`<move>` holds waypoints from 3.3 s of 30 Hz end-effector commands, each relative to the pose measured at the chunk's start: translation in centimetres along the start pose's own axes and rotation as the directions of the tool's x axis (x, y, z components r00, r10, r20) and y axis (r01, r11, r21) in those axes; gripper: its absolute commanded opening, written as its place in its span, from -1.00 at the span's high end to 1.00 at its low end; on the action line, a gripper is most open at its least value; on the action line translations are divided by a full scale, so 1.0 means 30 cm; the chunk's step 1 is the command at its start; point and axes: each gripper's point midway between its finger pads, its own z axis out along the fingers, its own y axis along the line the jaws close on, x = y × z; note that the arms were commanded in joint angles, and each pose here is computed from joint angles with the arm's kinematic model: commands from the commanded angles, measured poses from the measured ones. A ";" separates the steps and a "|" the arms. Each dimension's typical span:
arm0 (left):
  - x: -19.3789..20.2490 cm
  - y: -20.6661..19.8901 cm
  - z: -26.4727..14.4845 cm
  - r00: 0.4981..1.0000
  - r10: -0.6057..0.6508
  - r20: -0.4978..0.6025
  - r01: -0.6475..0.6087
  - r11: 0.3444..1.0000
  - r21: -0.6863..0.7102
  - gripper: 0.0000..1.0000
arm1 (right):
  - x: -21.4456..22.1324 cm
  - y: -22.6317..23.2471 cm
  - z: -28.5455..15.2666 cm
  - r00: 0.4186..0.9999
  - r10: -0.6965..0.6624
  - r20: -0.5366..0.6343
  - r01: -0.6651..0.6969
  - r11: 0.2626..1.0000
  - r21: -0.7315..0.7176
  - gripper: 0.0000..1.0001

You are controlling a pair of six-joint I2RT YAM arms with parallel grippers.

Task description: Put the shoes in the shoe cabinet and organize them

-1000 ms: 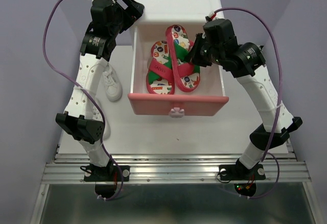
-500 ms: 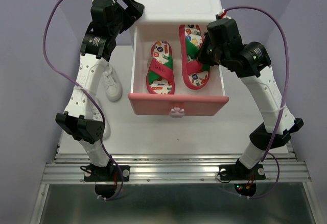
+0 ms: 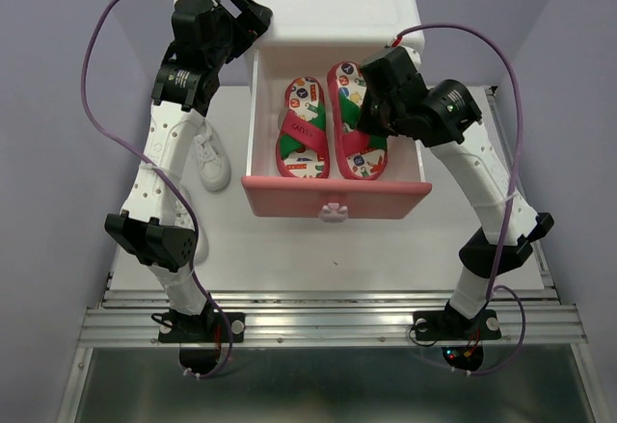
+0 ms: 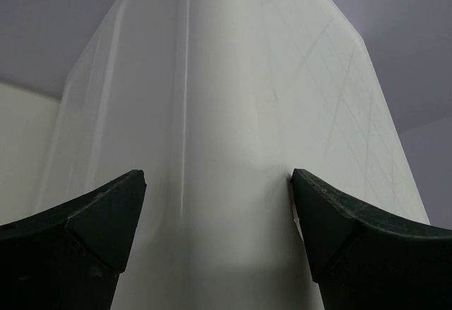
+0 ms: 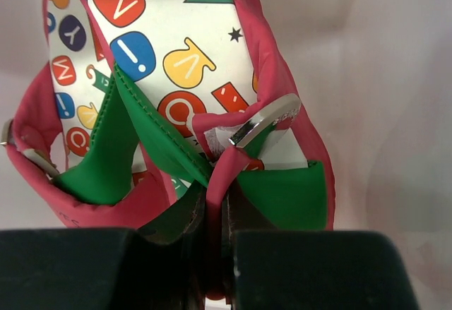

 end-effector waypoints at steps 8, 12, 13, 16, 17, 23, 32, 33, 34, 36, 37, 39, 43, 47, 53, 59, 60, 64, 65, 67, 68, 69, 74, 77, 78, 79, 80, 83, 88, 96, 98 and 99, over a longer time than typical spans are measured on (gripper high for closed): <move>0.229 0.389 0.073 0.978 0.067 -0.198 -0.136 0.924 -0.357 -0.87 | -0.016 0.021 -0.070 0.988 0.114 0.107 -0.119 0.992 0.043 0.99; 0.224 0.389 0.069 0.978 0.074 -0.196 -0.142 0.923 -0.358 -0.87 | -0.031 0.007 -0.076 0.982 0.119 0.144 -0.129 0.989 0.065 0.99; 0.226 0.390 0.067 0.977 0.077 -0.199 -0.146 0.922 -0.359 -0.87 | -0.035 0.002 -0.074 0.981 0.117 0.153 -0.129 0.989 0.074 0.99; 0.229 0.394 0.065 0.977 0.077 -0.201 -0.147 0.920 -0.362 -0.87 | -0.030 0.005 -0.061 0.984 0.096 0.148 -0.109 0.991 0.082 0.99; 0.227 0.396 0.063 0.977 0.077 -0.201 -0.147 0.920 -0.364 -0.87 | -0.024 0.007 -0.057 0.986 0.092 0.142 -0.104 0.991 0.082 0.99; 0.233 0.403 0.063 0.977 0.074 -0.201 -0.145 0.919 -0.367 -0.87 | -0.031 -0.003 -0.048 0.987 0.043 0.152 -0.059 0.993 0.105 0.99; 0.231 0.403 0.065 0.978 0.072 -0.196 -0.142 0.919 -0.368 -0.87 | 0.024 0.040 -0.001 0.995 0.046 0.091 -0.052 0.996 0.071 0.99; 0.232 0.404 0.064 0.978 0.071 -0.197 -0.141 0.919 -0.369 -0.87 | 0.025 0.041 0.000 0.995 0.046 0.090 -0.052 0.996 0.070 0.99; 0.232 0.400 0.063 0.978 0.071 -0.196 -0.141 0.919 -0.367 -0.87 | 0.031 0.041 0.006 0.996 0.042 0.085 -0.048 0.996 0.074 0.99; 0.232 0.404 0.061 0.978 0.069 -0.197 -0.140 0.918 -0.371 -0.87 | 0.042 0.039 0.015 0.996 0.042 0.075 -0.048 0.995 0.084 0.99; 0.235 0.403 0.062 0.978 0.070 -0.198 -0.140 0.919 -0.369 -0.87 | 0.047 0.039 0.020 0.996 0.046 0.071 -0.053 0.995 0.088 0.99; 0.236 0.404 0.062 0.978 0.068 -0.198 -0.139 0.919 -0.370 -0.87 | 0.051 0.042 0.026 0.996 0.049 0.070 -0.055 0.995 0.085 0.99; 0.240 0.407 0.059 0.978 0.068 -0.200 -0.139 0.919 -0.370 -0.87 | 0.040 0.054 0.032 0.994 0.063 0.086 -0.069 0.995 0.075 0.99; 0.239 0.406 0.055 0.978 0.069 -0.199 -0.140 0.919 -0.368 -0.87 | 0.035 0.049 0.049 0.993 0.062 0.100 -0.073 0.992 0.104 0.99; 0.241 0.406 0.055 0.977 0.073 -0.203 -0.144 0.920 -0.365 -0.87 | 0.015 0.065 0.059 0.989 0.066 0.132 -0.078 0.993 0.086 0.99; 0.244 0.405 0.055 0.976 0.072 -0.204 -0.143 0.921 -0.361 -0.87 | -0.005 0.074 0.067 0.986 0.055 0.159 -0.069 0.994 0.084 0.99; 0.242 0.407 0.055 0.976 0.073 -0.204 -0.144 0.921 -0.362 -0.87 | -0.009 0.074 0.069 0.985 0.054 0.164 -0.068 0.994 0.086 0.99; 0.238 0.403 0.052 0.976 0.077 -0.204 -0.148 0.922 -0.359 -0.87 | -0.007 0.076 0.077 0.986 0.037 0.162 -0.053 0.994 0.093 0.99; 0.238 0.403 0.052 0.976 0.078 -0.205 -0.149 0.922 -0.358 -0.87 | -0.005 0.074 0.080 0.987 0.031 0.161 -0.047 0.994 0.098 0.99; 0.238 0.399 0.052 0.976 0.079 -0.203 -0.149 0.923 -0.355 -0.87 | -0.005 0.068 0.083 0.986 0.027 0.164 -0.045 0.993 0.108 0.99; 0.239 0.404 0.054 0.976 0.078 -0.205 -0.149 0.922 -0.358 -0.87 | -0.004 0.065 0.083 0.986 0.026 0.165 -0.045 0.993 0.111 0.99; 0.238 0.402 0.052 0.976 0.078 -0.204 -0.149 0.922 -0.356 -0.87 | 0.000 0.062 0.087 0.987 0.023 0.162 -0.042 0.992 0.117 0.99; 0.246 0.406 0.055 0.975 0.075 -0.209 -0.148 0.922 -0.357 -0.87 | 0.010 0.050 0.108 0.985 0.019 0.169 -0.044 0.989 0.143 0.99; 0.248 0.404 0.054 0.975 0.074 -0.211 -0.147 0.923 -0.355 -0.87 | 0.006 0.058 0.114 0.984 0.012 0.175 -0.036 0.990 0.136 0.99; 0.250 0.407 0.055 0.974 0.074 -0.212 -0.148 0.922 -0.358 -0.87 | 0.007 0.058 0.118 0.984 0.010 0.176 -0.035 0.990 0.140 0.99; 0.249 0.404 0.053 0.975 0.074 -0.212 -0.147 0.923 -0.356 -0.87 | 0.005 0.060 0.120 0.984 0.006 0.178 -0.032 0.990 0.139 0.99; 0.249 0.409 0.054 0.974 0.075 -0.212 -0.149 0.922 -0.358 -0.87 | 0.007 0.057 0.126 0.984 -0.006 0.178 -0.021 0.989 0.149 0.99; 0.245 0.405 0.053 0.974 0.079 -0.211 -0.152 0.923 -0.354 -0.87 | 0.011 0.054 0.132 0.984 -0.022 0.176 -0.006 0.988 0.155 0.98; 0.242 0.404 0.049 0.975 0.081 -0.209 -0.153 0.923 -0.354 -0.87 | 0.022 0.049 0.134 0.985 -0.033 0.168 0.007 0.988 0.151 0.69; 0.246 0.402 0.045 0.974 0.079 -0.212 -0.152 0.924 -0.352 -0.87 | -0.032 0.056 0.100 0.979 0.007 0.205 -0.033 0.992 0.122 0.11; 0.243 0.402 0.044 0.974 0.081 -0.211 -0.153 0.923 -0.352 -0.87 | -0.050 0.064 0.085 0.976 0.022 0.218 -0.046 0.993 0.108 0.07; 0.240 0.398 0.041 0.975 0.082 -0.209 -0.153 0.924 -0.350 -0.87 | -0.069 0.069 0.067 0.972 0.034 0.231 -0.057 0.994 0.092 -0.03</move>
